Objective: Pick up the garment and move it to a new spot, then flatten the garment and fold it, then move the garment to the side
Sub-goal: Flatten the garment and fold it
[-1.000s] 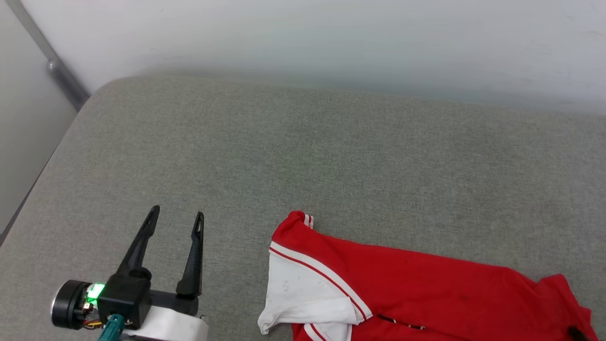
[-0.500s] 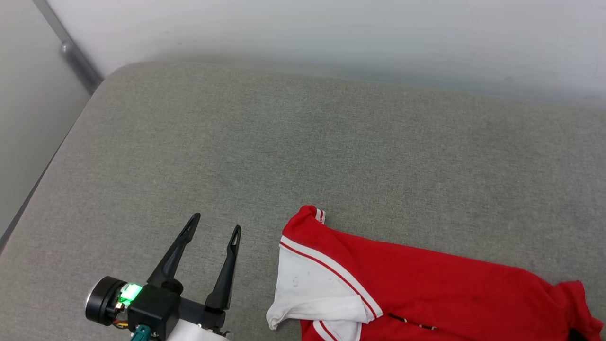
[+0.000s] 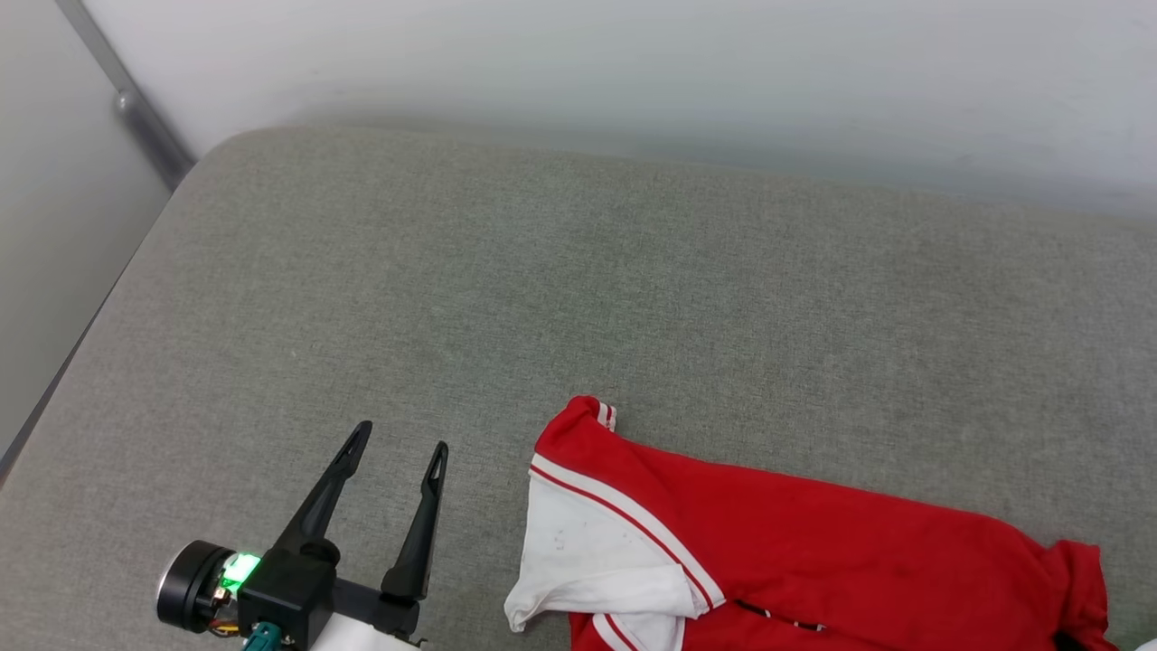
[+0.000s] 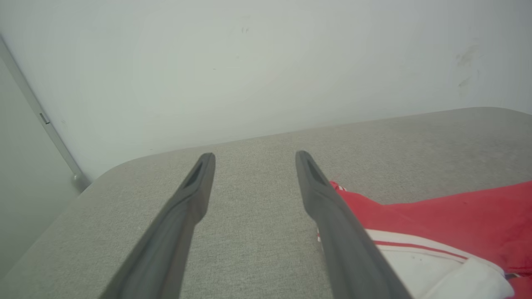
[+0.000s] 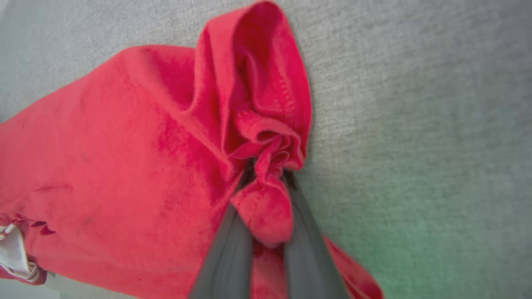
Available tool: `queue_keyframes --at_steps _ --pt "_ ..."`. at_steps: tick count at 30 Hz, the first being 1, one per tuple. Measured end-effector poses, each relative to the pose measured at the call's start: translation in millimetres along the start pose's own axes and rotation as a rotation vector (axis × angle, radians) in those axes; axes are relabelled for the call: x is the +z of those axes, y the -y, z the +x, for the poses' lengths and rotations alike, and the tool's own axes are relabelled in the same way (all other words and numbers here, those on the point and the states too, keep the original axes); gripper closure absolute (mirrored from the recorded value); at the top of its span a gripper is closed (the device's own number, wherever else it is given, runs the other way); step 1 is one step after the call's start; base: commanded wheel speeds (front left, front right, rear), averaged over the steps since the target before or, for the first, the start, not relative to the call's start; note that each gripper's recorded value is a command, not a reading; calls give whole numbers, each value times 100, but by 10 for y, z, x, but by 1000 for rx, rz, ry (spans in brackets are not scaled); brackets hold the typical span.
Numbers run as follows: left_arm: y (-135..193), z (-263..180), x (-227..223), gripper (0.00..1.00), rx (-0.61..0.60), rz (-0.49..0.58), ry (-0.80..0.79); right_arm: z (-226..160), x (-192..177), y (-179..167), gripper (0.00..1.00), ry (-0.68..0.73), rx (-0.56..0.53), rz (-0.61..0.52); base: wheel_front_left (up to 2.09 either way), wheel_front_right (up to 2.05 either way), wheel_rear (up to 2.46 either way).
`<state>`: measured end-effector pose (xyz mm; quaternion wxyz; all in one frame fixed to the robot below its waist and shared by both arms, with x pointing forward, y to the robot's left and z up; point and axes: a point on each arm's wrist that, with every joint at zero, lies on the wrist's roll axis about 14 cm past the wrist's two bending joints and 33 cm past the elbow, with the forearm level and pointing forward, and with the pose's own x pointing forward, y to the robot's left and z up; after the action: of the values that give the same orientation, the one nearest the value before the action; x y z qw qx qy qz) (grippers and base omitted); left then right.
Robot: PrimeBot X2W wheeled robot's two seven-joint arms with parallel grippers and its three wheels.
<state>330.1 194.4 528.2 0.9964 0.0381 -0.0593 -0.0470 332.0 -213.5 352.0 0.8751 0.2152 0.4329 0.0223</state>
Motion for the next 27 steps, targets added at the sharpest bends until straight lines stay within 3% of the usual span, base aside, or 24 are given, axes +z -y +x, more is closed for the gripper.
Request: queue_keyframes --at_steps 6,16,27 --pt "24 -22 -46 0 -6 -14 -11 -99 150 211 100 71 -57 0 0 0 0" --pt "66 -1 -61 0 -17 -36 -8 -493 545 959 100 188 -275 -30 0 0 0" --pt "139 -50 -93 0 -20 -73 -12 -604 514 405 100 176 -129 -106 0 0 0"
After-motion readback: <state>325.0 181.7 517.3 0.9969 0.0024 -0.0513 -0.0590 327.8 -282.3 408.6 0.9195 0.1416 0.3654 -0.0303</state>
